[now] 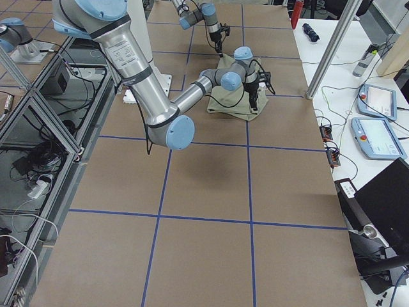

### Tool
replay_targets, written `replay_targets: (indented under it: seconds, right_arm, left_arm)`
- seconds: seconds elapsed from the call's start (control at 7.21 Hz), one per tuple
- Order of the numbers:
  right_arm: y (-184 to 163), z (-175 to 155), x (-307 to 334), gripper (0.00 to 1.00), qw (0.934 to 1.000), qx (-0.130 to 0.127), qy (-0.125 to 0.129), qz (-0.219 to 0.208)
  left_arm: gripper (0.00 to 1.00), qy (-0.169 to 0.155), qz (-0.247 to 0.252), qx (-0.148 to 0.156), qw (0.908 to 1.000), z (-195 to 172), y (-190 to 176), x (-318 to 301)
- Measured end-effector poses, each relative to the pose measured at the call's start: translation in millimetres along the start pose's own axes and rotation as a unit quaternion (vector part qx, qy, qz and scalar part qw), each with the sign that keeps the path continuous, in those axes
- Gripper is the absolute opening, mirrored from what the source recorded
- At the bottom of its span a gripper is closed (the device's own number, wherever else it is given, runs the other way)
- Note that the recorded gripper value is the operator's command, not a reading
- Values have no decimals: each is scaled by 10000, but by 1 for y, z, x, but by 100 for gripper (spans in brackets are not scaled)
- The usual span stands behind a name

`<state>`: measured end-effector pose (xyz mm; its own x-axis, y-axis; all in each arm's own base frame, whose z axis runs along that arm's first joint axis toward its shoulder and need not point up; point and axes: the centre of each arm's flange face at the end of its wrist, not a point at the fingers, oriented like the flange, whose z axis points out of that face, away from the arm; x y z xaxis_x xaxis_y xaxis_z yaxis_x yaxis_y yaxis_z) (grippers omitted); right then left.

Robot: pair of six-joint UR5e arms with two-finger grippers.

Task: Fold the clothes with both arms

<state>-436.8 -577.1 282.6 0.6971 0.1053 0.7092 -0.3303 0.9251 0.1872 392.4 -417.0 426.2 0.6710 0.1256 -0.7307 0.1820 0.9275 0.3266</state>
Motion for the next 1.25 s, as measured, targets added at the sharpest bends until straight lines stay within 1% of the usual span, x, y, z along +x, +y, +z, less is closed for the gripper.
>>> replay_targets:
  seconds: [0.14, 0.28, 0.42, 0.56, 0.69, 0.83, 0.97, 1.11, 1.25]
  right_arm:
    - [1, -1, -1, 100, 10000, -2, -10, 13]
    - [1, -1, -1, 100, 10000, 1, -18, 28]
    - [2, -2, -2, 100, 10000, 2, -25, 35]
    - [2, -2, -3, 100, 10000, 1, -33, 35]
    - [3, -3, -5, 100, 10000, 4, -46, 30]
    - [4, -5, -7, 100, 10000, 4, -65, 20]
    - [7, -7, -10, 100, 10000, -6, -96, 8]
    - [13, -7, -18, 100, 9999, -32, -139, 22]
    - [19, -9, -34, 100, 9996, -58, -214, 151]
  left_arm:
    - [0, -311, 225, 168, 9991, 9, -33, -36]
    - [0, -587, 415, 328, 9969, 20, -75, -63]
    - [0, -833, 517, 448, 9942, 40, -126, -77]
    - [0, -996, 518, 547, 9922, 65, -174, -85]
    - [0, -1060, 547, 691, 9905, 88, -214, -95]
    - [20, -1085, 640, 837, 9885, 101, -247, -102]
    - [99, -1090, 703, 921, 9873, 105, -266, -104]
    - [100, -1037, 767, 1001, 9866, 103, -272, -107]
    - [100, -844, 866, 1086, 9867, 96, -274, -102]
